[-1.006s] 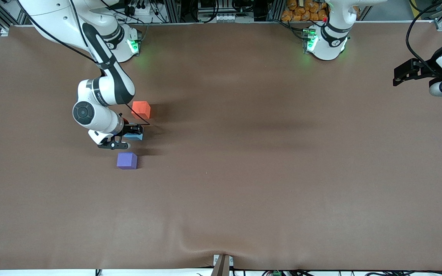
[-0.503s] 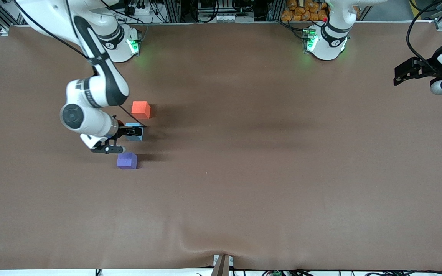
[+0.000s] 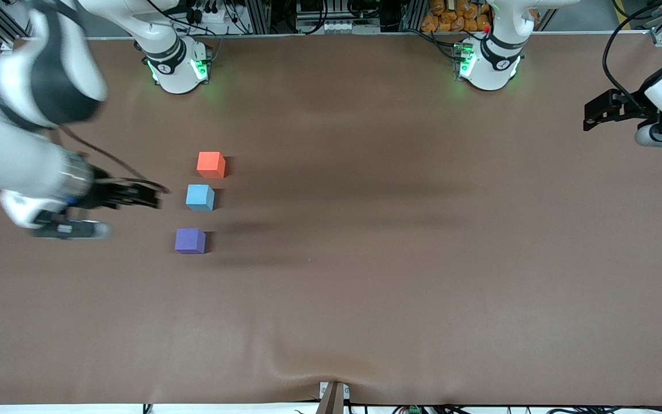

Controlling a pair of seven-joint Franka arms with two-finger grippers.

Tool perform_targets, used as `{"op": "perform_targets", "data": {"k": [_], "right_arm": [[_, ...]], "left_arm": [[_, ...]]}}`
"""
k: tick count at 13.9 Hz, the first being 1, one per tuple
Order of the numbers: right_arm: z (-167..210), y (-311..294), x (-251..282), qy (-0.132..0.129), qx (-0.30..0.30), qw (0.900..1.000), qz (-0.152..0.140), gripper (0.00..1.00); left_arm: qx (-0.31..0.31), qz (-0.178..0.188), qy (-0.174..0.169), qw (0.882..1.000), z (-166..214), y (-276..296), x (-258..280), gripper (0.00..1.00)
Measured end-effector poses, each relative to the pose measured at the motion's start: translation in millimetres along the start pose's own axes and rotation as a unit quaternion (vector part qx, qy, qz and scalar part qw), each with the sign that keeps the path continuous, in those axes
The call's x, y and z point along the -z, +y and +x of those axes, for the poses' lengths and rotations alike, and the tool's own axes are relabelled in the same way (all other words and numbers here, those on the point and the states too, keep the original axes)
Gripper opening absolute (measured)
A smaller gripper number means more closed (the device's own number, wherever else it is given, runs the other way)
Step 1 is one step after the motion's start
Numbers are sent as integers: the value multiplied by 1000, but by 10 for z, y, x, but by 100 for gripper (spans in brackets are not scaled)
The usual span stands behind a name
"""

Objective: Place blue block between orange and purple blocks

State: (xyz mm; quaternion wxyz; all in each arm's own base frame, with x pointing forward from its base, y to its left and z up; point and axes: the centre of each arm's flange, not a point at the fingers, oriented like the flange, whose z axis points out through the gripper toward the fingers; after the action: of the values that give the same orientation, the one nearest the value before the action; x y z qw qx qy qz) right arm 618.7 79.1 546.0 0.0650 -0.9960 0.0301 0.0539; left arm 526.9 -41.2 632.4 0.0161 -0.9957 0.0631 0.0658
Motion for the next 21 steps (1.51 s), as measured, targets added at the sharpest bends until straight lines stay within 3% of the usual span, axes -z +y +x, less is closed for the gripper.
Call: {"op": "perform_targets", "data": {"k": [2, 5, 8, 11, 13, 17, 21], "right_arm": [[-53, 293, 397, 1, -15, 1000, 2, 100], [-273, 419, 816, -18, -21, 1000, -5, 100], [-667, 356, 1259, 12, -18, 1000, -14, 100], [-1015, 457, 1224, 41, -30, 998, -22, 100], [-1104, 532, 1079, 38, -23, 999, -24, 100], [-1095, 592, 1097, 46, 64, 995, -59, 100], [-1087, 734, 1119, 46, 68, 995, -59, 100]], "left_arm": [[0, 0, 1, 1000, -1, 5, 9, 100], [1, 0, 2, 1000, -1, -9, 16, 100], [5, -1, 2, 1000, -2, -49, 17, 100], [5, -1, 2, 1000, -2, -56, 17, 100], [4, 0, 2, 1000, 0, -45, 16, 100], [2, 0, 2, 1000, 3, -17, 15, 100], [2, 0, 2, 1000, 3, -22, 15, 100]]}}
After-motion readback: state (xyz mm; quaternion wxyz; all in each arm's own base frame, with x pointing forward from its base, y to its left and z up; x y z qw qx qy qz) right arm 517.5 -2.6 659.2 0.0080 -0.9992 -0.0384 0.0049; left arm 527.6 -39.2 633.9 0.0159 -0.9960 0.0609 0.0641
